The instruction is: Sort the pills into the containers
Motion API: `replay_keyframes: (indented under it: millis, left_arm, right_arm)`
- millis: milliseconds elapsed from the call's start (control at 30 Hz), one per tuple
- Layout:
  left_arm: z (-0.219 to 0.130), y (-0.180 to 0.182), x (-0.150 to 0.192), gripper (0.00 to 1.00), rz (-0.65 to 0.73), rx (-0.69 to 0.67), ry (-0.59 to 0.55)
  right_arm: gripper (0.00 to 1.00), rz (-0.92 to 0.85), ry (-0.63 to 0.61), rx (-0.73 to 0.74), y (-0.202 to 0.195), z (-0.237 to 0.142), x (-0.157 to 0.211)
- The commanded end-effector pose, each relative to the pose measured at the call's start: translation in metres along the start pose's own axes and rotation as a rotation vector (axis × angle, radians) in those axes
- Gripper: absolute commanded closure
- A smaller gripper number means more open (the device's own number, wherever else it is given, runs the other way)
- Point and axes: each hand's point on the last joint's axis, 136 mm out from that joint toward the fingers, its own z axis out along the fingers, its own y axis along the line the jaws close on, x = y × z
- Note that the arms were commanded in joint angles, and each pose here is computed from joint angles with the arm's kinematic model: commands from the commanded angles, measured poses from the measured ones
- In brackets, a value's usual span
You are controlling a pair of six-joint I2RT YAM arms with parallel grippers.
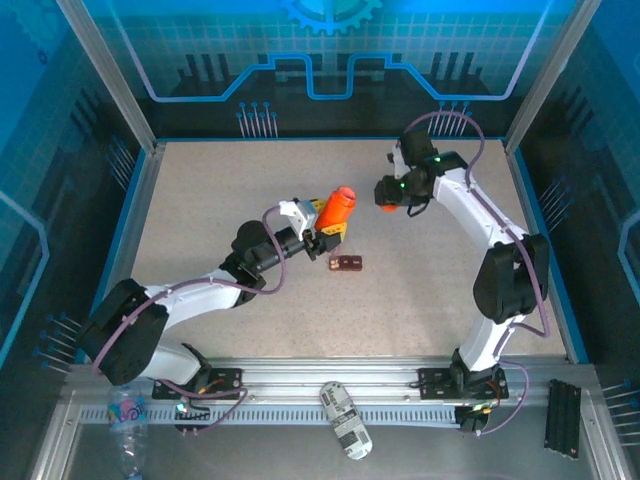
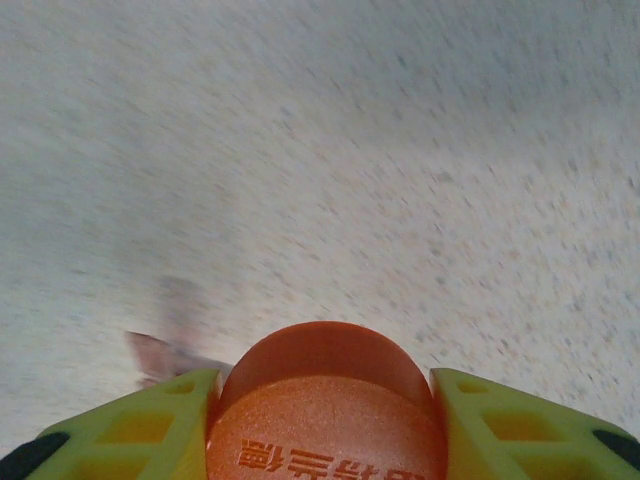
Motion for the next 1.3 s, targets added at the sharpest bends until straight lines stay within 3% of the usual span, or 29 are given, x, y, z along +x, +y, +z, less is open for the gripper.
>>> replay_keyframes:
  millis: [0, 433, 700, 1267]
  left_arm:
    - [-0.003, 0.011, -0.006, 1.0, 0.067, -0.029, -0.067]
    - [-0.001, 0.025, 0.033, 1.0, 0.112, -0.043, -0.026]
    - [0.004, 0.027, 0.05, 1.0, 0.156, -0.034, 0.018]
    - [0.008, 0.023, 0.046, 1.0, 0.212, 0.005, 0.033]
  right_arm:
    - [0.57, -0.032, -0.017, -0.14, 0.039, -0.038, -0.012]
    - [0.56, -0.214, -0.05, -0.366, 0.093, -0.118, -0.027]
    - [0.56, -0.292, 0.057, -0.48, 0.109, -0.118, -0.01]
    - [0.56, -0.386, 0.209, -0.525, 0.13, -0.097, 0.025]
